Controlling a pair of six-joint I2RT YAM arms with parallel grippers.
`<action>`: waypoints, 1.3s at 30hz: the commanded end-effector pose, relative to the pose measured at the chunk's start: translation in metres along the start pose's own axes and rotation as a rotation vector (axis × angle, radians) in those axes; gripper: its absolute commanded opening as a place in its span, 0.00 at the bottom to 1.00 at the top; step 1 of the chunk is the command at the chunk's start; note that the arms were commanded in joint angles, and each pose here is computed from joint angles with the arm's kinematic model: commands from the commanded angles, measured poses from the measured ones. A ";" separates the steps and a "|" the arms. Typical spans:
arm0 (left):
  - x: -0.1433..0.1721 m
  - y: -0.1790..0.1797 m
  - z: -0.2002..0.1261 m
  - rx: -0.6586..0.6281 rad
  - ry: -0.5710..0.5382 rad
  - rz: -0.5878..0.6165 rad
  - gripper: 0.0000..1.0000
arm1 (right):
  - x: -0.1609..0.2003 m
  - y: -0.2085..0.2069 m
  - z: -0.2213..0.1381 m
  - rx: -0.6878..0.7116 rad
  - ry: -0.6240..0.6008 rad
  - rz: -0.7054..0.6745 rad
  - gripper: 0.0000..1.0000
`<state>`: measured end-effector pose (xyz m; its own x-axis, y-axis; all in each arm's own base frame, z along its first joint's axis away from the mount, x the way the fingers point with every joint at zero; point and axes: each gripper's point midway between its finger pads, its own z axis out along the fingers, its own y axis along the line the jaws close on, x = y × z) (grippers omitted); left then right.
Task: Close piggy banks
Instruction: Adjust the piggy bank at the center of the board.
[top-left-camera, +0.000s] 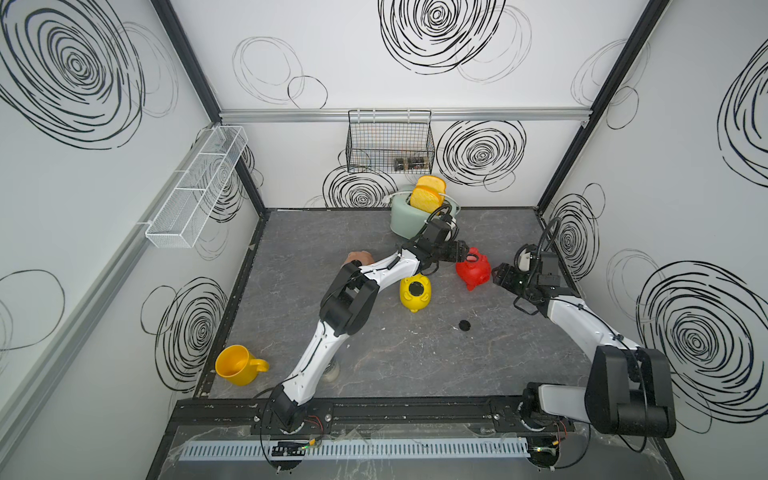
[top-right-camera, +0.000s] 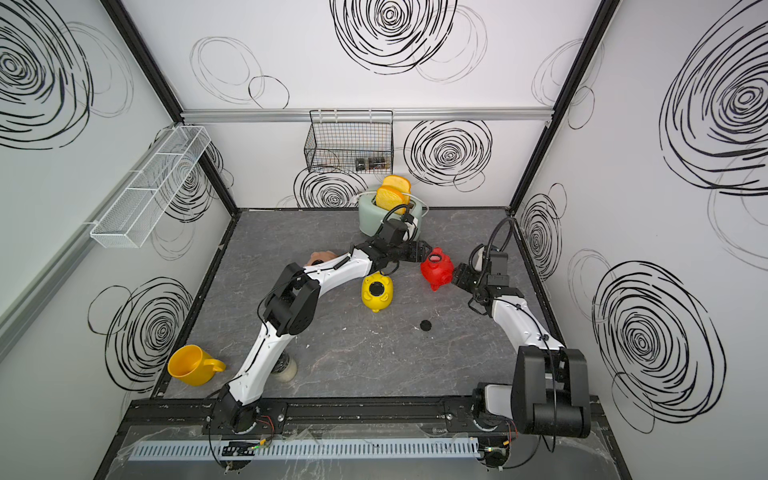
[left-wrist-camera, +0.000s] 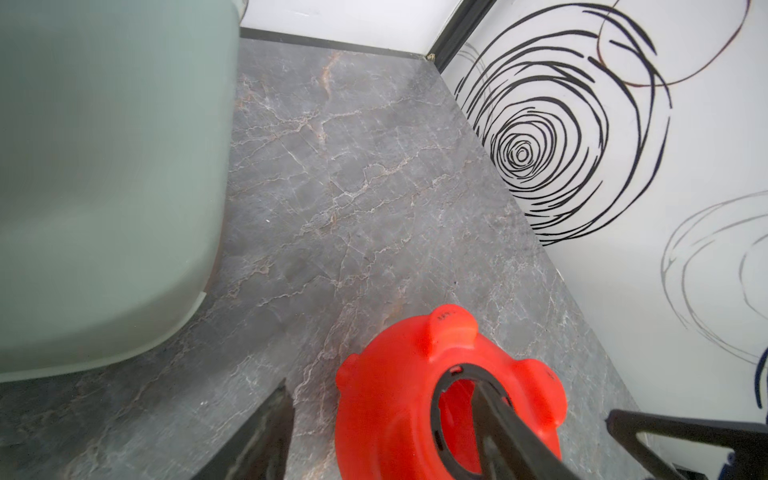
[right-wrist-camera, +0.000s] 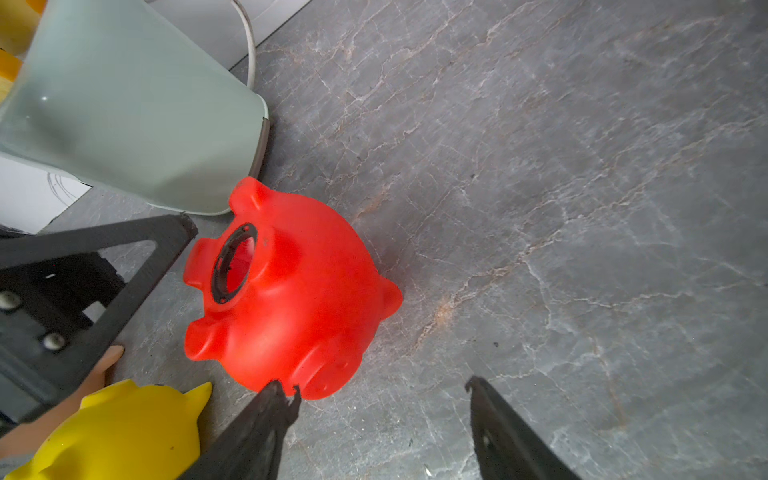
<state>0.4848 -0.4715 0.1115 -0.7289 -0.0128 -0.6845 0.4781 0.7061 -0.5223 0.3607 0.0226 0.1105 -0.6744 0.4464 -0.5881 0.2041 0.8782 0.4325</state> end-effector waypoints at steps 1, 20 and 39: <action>-0.009 -0.003 0.007 0.016 -0.011 -0.007 0.69 | 0.006 -0.005 0.005 0.007 0.013 0.019 0.70; 0.004 -0.018 0.009 0.046 0.027 -0.011 0.53 | 0.023 0.001 0.023 -0.004 0.087 0.007 0.63; 0.011 -0.037 -0.005 0.092 0.066 -0.034 0.52 | 0.018 -0.005 0.040 -0.004 0.129 0.038 0.62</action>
<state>0.4701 -0.4868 0.0963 -0.7766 0.0199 -0.6296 0.4702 0.6834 -0.5584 0.3643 0.0323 0.0638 -0.7606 0.4440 -0.4737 0.2370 0.8691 0.4340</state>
